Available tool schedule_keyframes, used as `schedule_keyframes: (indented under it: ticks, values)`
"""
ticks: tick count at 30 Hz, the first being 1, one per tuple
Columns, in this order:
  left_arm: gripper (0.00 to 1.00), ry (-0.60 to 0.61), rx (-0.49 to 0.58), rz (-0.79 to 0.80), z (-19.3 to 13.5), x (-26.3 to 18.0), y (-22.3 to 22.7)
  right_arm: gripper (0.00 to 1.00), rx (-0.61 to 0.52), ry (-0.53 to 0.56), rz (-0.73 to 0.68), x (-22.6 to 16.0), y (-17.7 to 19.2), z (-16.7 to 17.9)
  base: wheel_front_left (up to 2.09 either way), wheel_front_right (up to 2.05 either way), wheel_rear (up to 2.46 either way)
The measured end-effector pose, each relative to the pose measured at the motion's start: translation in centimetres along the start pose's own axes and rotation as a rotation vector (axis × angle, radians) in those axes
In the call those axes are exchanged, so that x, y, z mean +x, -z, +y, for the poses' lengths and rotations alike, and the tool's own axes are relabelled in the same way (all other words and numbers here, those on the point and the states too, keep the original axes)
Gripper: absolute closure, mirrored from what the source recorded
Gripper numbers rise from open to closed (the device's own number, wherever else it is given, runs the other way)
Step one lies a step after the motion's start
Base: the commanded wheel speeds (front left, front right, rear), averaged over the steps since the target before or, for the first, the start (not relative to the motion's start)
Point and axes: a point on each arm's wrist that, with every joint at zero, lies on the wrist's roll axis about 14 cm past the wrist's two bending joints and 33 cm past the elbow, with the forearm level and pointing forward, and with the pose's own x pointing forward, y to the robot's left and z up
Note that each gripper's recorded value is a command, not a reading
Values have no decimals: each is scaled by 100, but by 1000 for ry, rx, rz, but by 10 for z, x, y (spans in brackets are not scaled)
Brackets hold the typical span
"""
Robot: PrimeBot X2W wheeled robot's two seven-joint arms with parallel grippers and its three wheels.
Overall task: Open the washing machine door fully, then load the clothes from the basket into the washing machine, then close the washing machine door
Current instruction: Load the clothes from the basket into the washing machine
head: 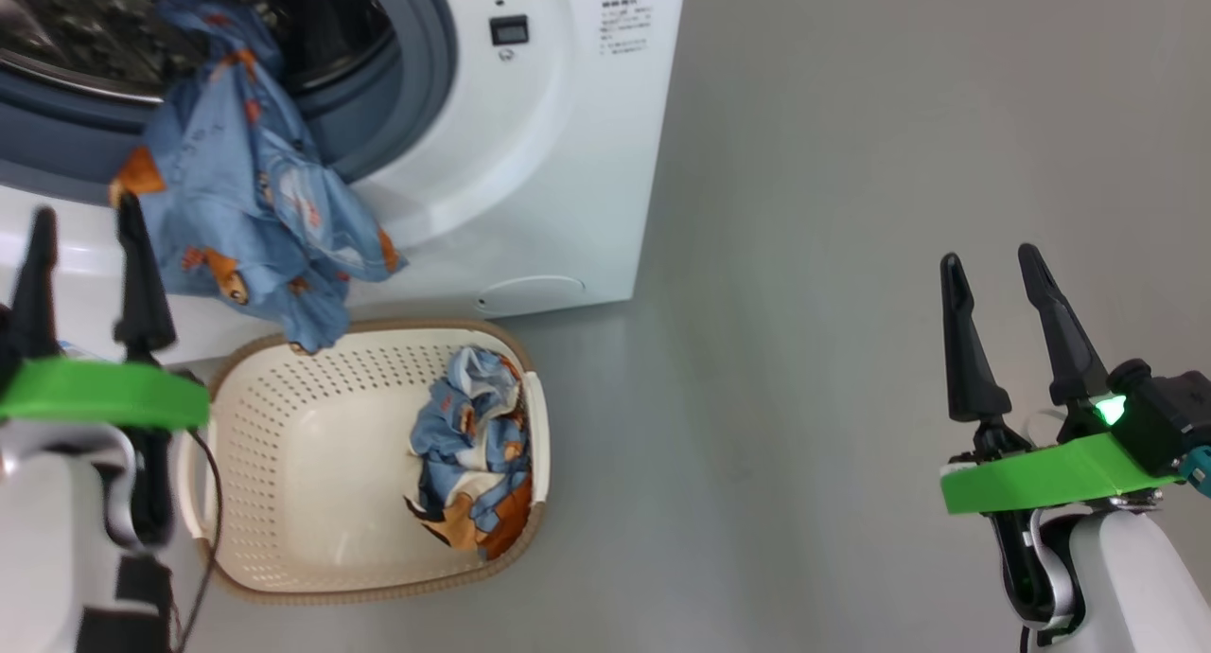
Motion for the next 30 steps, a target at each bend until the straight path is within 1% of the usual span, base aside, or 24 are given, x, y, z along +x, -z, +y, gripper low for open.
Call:
schedule_keyframes:
  ticks: [11,21,30]
  values:
    - [0,-26,39,19,9,-69,1,0,-15,-20,-3,-20,-9,2,0,0,0]
    - [0,-69,26,13,16,-133,-1,0,-14,-24,0,-43,-13,3,0,0,0]
    - [0,-109,34,-7,27,-167,-8,0,-8,-42,-19,-47,-21,9,0,0,0]
